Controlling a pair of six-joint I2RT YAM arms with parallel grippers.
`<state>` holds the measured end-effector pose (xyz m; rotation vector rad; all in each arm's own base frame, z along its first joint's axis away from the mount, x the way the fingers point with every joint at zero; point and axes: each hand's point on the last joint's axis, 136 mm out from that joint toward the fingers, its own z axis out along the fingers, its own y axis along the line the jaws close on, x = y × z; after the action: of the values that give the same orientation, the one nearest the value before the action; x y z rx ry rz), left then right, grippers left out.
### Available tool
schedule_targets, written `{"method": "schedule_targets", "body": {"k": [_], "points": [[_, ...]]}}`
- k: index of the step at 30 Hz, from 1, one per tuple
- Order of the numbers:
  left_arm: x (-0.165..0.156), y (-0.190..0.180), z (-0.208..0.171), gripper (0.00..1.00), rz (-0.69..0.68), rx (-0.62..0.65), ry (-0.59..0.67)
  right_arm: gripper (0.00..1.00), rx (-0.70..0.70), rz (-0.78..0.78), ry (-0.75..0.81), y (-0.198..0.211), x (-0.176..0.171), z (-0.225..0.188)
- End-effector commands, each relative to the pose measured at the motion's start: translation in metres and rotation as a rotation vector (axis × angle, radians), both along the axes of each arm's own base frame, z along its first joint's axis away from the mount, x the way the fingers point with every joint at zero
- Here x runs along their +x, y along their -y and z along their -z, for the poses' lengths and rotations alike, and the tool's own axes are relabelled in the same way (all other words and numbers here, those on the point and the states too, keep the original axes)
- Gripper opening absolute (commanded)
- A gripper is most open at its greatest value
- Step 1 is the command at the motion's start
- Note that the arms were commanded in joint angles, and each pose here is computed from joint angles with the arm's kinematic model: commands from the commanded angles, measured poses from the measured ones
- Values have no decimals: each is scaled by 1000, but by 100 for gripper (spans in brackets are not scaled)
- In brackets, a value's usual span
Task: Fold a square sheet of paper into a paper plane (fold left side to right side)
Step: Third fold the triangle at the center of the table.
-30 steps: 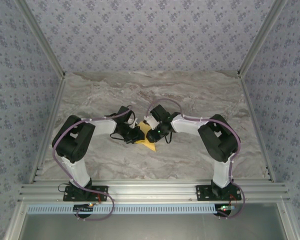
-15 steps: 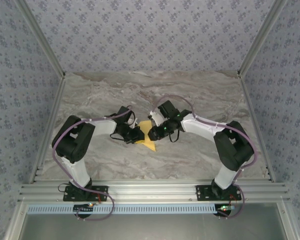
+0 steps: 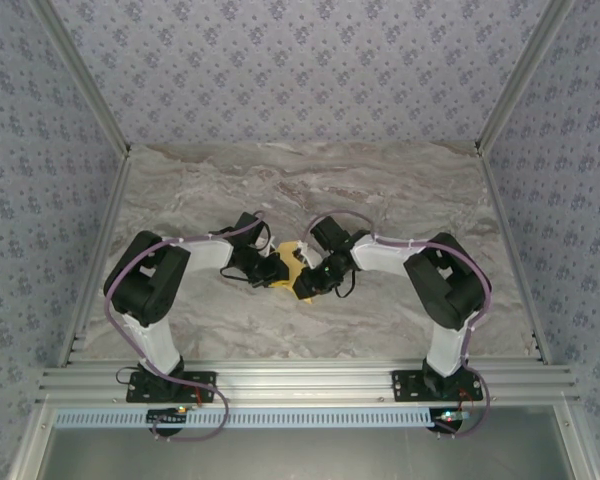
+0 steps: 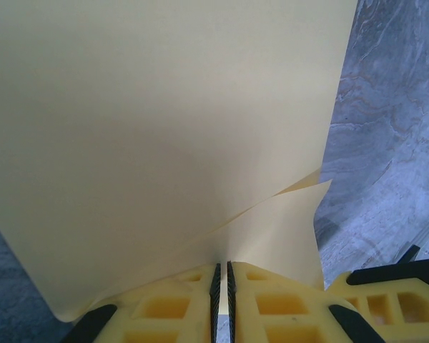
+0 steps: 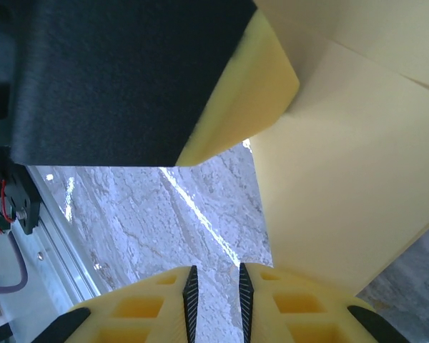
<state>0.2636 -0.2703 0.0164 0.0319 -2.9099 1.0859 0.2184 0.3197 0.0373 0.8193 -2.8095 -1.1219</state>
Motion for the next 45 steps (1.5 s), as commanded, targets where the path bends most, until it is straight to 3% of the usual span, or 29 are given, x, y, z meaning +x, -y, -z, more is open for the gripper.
{"method": "schedule_targets", "body": {"k": [1, 21, 29, 37, 45], "points": [[-8, -15, 19, 14, -12, 98, -22, 24, -29, 3, -44, 4, -7, 10], [-8, -17, 21, 14, -10, 110, -22, 24, -152, 4, -35, 24, -10, 30], [-8, -18, 24, 14, -6, 122, -23, 14, -214, -14, -99, 46, -37, 42], [-6, -23, 24, 13, -14, 129, -20, 14, -304, -55, -136, 67, -64, 49], [-5, -21, 21, 13, -16, 117, -19, 12, -268, -18, -83, 66, -54, 29]]}}
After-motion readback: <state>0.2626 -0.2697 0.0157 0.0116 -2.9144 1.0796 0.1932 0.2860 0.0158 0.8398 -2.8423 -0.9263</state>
